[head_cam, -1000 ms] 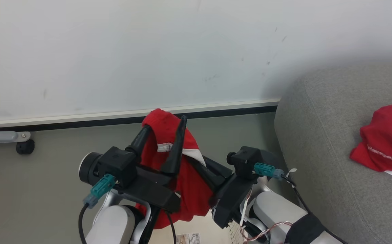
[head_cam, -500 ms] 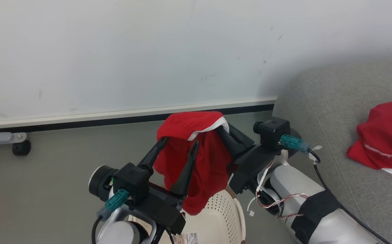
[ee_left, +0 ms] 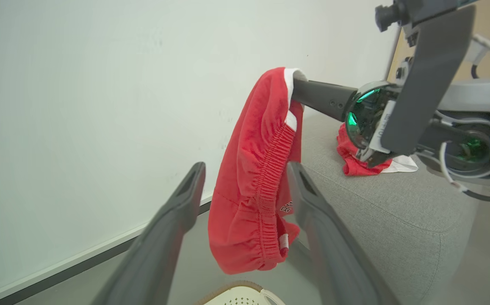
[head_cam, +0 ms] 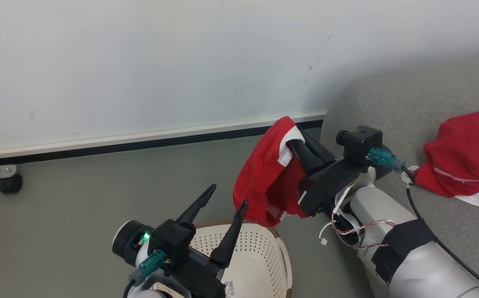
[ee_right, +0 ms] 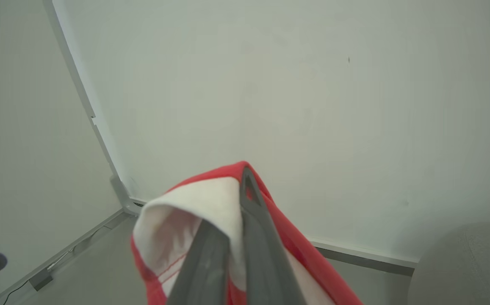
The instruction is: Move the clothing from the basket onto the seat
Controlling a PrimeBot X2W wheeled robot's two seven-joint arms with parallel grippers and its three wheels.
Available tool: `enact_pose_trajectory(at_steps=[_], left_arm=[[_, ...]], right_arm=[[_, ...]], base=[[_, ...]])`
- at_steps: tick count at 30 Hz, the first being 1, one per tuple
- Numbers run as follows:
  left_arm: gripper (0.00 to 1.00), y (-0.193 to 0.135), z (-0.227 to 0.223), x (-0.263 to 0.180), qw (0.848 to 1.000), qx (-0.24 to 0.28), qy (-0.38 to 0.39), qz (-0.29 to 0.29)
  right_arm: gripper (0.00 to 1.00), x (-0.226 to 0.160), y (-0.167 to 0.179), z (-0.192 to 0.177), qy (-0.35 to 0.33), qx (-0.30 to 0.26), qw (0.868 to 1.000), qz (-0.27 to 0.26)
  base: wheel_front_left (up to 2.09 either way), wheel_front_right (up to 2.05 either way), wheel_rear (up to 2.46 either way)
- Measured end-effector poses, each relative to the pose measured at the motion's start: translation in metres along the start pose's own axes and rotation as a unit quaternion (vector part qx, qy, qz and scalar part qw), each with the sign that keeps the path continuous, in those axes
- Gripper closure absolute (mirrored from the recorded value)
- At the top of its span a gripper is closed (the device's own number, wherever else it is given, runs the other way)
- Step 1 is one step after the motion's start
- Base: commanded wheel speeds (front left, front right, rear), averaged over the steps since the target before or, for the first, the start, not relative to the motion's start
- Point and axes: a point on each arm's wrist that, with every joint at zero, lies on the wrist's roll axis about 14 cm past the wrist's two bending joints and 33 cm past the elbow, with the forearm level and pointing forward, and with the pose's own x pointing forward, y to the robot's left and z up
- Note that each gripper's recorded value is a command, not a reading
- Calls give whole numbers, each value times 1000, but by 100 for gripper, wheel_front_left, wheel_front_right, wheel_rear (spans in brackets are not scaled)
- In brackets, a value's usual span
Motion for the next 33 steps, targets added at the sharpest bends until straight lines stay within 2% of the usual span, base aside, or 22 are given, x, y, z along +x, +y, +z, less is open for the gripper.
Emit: enact_pose_trajectory(at_steps=[15, 33], left_arm=[[0, -22, -25, 11, 998, 6, 37, -52], [0, -67, -44, 34, 988, 8, 61, -143]], right_arm=[[100, -33, -60, -7, 12, -9, 997, -82], [100, -95, -135, -4, 19, -23, 979, -202]], base=[[0, 0, 0], [0, 0, 0]])
